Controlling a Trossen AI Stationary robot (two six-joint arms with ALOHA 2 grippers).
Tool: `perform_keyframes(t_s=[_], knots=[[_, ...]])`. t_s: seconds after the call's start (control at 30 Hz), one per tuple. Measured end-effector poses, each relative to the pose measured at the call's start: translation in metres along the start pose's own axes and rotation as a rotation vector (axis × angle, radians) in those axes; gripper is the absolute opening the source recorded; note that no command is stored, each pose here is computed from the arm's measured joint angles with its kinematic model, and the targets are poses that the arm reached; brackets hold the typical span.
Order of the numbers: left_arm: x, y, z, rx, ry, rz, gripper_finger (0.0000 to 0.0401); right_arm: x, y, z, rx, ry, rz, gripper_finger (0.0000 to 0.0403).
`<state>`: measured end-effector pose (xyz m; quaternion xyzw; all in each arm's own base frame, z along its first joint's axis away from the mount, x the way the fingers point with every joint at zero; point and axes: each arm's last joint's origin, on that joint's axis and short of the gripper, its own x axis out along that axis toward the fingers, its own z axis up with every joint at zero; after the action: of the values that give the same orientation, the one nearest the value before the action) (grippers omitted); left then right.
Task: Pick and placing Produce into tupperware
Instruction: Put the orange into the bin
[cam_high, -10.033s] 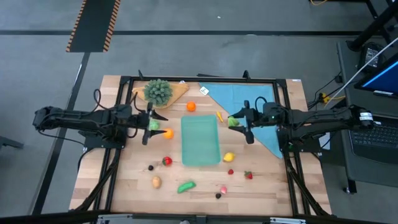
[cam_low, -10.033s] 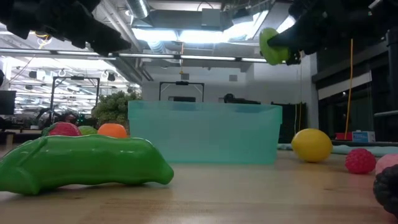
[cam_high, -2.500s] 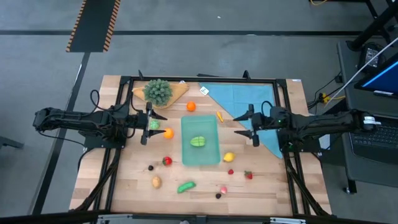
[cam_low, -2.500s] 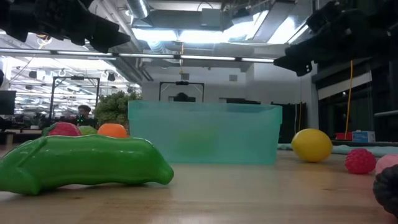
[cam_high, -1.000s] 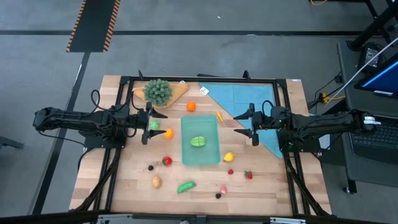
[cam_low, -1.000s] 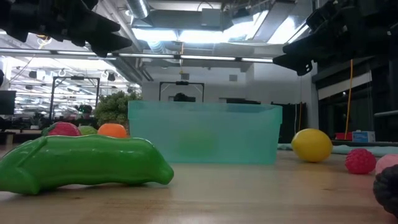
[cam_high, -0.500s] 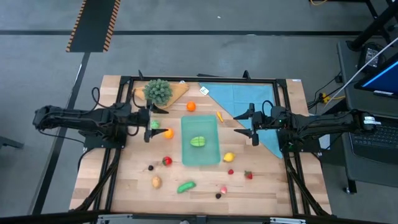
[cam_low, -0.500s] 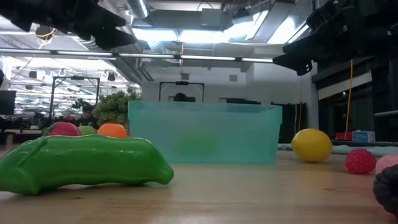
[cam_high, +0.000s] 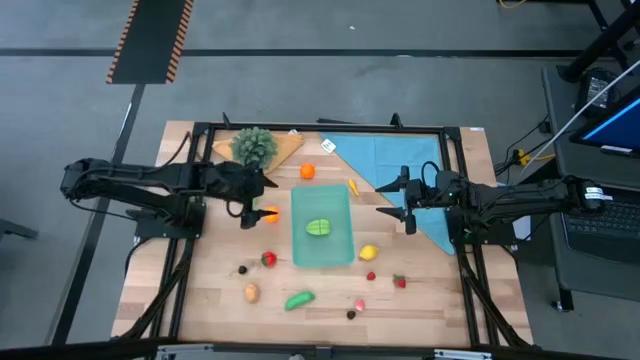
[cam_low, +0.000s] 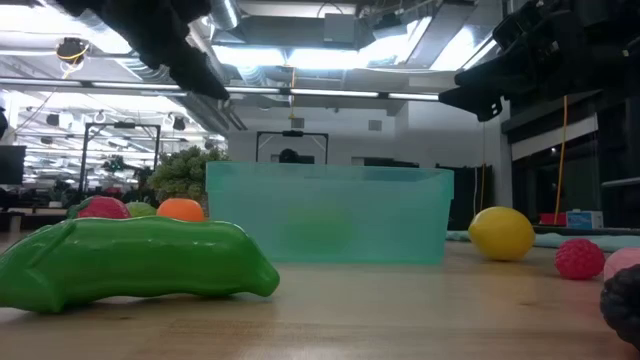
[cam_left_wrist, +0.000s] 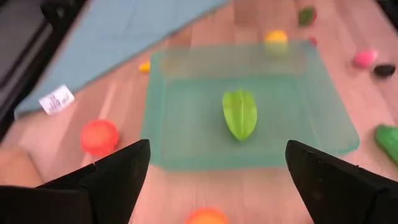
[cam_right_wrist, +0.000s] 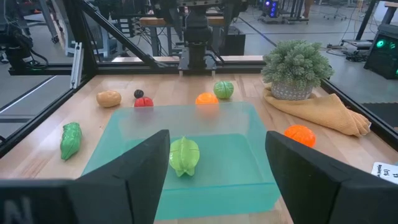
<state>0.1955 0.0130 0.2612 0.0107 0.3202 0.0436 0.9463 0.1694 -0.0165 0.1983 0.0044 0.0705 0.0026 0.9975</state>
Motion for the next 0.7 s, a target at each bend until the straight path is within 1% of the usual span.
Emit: perform_keyframes(t_s=[0.2, 0.4, 0.53, 0.7], knots=[[0.006, 0.000, 0.015, -0.021, 0.157, -0.002, 0.0369, 0.000, 0.000, 0.000, 0.000, 0.001, 0.000, 0.0267], [0.017, 0.000, 0.012, -0.049, 0.305, 0.003, 0.0369, 0.000, 0.000, 0.000, 0.000, 0.002, 0.000, 0.0267], [0.024, 0.002, 0.007, -0.061, 0.370, 0.012, 0.0369, 0.000, 0.000, -0.001, 0.001, 0.008, 0.000, 0.0267], [0.024, 0.003, 0.005, -0.044, 0.391, 0.010, 0.0369, 0.000, 0.000, -0.001, 0.002, 0.015, 0.000, 0.0267]])
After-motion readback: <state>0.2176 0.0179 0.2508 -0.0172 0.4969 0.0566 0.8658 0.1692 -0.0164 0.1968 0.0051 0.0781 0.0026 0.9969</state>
